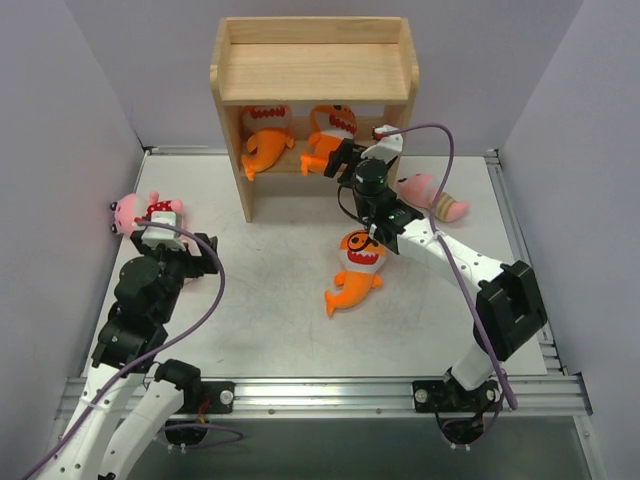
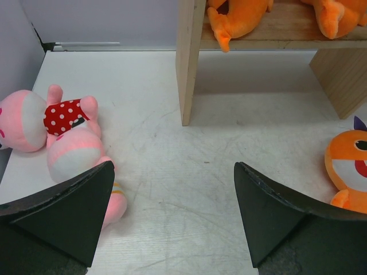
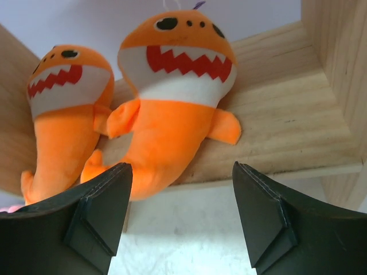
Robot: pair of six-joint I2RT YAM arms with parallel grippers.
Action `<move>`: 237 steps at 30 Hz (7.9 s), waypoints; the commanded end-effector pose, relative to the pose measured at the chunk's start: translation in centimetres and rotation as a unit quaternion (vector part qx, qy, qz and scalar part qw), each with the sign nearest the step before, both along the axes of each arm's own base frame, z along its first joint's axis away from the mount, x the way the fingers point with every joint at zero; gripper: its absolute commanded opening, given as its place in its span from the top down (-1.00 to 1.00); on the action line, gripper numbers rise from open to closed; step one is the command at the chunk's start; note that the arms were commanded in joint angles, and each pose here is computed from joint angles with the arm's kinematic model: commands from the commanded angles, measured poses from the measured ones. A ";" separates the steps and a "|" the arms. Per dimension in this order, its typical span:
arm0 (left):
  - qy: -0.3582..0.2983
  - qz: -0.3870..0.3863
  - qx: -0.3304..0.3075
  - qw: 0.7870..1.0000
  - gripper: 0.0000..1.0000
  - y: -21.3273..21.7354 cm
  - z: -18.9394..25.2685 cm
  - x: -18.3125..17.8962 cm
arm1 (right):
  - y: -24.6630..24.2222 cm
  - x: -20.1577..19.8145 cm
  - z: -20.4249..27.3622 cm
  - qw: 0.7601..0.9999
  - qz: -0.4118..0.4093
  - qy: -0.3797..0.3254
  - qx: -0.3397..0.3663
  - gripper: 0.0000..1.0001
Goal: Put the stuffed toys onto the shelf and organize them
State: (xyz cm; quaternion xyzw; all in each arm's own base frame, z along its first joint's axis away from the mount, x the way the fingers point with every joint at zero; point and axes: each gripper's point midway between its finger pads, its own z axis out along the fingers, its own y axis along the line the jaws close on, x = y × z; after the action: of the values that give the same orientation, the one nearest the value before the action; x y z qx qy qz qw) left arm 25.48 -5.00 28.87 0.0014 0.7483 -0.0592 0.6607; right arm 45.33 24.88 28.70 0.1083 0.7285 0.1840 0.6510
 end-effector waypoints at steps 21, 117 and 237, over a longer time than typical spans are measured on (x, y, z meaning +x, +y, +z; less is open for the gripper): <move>-0.026 -0.008 -0.007 1.000 -0.87 -0.2 1.2 -0.8 | 0.6 6.6 0.6 0.990 -0.081 -0.053 0.102 -0.35; -0.029 -0.019 -0.007 0.999 -0.88 -0.5 1.3 -1.2 | 5.6 6.9 1.8 0.991 -0.051 -0.081 -0.098 -0.04; -0.032 -0.024 -0.010 0.999 -0.88 -0.7 1.3 -1.3 | 5.4 -2.4 9.1 0.992 0.060 -0.054 -0.093 -0.97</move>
State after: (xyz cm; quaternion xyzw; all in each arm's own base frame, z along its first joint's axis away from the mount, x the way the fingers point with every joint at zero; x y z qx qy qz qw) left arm 24.31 -5.40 29.66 0.0090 0.7331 -0.0756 0.6758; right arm 45.08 33.01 35.48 -0.0449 0.7138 0.1592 0.6806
